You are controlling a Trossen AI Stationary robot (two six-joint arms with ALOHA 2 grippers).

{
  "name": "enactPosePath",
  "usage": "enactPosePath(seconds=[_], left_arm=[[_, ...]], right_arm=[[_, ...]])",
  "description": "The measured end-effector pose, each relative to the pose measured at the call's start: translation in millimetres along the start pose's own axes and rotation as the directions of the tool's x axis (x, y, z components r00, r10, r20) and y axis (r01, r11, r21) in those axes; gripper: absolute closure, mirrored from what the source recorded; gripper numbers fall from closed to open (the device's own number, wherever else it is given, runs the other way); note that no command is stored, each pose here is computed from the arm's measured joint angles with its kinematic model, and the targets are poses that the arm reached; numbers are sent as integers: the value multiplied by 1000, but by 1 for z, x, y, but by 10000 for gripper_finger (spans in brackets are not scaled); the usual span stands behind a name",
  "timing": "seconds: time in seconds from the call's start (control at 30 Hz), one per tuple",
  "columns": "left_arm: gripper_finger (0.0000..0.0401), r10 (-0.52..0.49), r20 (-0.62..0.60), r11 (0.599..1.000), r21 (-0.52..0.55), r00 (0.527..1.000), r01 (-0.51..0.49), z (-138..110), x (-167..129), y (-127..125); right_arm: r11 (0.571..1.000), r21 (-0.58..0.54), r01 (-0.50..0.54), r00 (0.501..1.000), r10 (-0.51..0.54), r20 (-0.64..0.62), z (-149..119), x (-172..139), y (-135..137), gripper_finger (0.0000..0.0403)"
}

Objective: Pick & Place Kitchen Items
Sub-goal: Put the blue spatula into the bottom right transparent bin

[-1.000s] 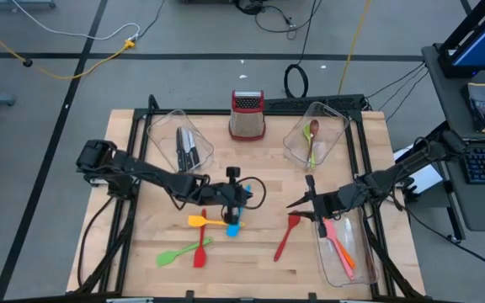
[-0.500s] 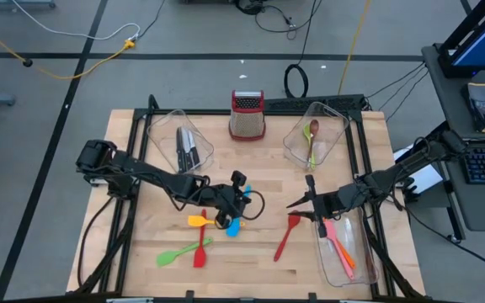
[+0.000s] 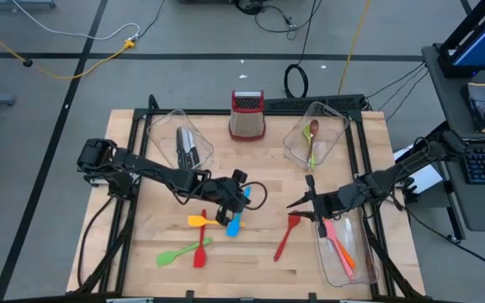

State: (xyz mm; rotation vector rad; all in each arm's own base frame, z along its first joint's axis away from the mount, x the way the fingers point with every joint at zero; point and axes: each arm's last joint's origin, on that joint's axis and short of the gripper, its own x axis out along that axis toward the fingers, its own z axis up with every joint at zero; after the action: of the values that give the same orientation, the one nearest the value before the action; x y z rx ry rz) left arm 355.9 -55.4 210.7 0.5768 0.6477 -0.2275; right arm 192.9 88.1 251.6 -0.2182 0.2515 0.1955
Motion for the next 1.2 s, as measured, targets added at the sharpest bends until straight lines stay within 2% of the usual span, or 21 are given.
enactPosePath(seconds=[0.33,0.53,0.67,0.77,0.87,1.07,1.2], left_arm=[[367,-5,-7,1000,25,1000,5,0,0,-1],[302,-5,-7,997,75,1000,5,0,0,-1],[250,-14,-26,985,171,1000,18,-2,0,-2],[221,-37,-57,962,267,998,51,-5,0,-4],[210,-82,-99,916,384,992,114,-10,-1,-7],[223,-97,-136,836,527,986,155,-14,0,-8],[236,-111,-173,790,583,979,192,-23,13,-9]], right_arm=[[1000,0,0,1000,0,0,0,0,0,326],[1000,0,0,1000,0,0,0,0,0,326],[1000,0,0,1000,0,0,0,0,0,326],[1000,0,0,1000,0,0,0,0,0,326],[1000,0,0,1000,0,0,0,0,0,326],[1000,1,1,1000,-1,0,0,0,0,326],[1000,24,0,1000,0,1,0,0,0,326]])
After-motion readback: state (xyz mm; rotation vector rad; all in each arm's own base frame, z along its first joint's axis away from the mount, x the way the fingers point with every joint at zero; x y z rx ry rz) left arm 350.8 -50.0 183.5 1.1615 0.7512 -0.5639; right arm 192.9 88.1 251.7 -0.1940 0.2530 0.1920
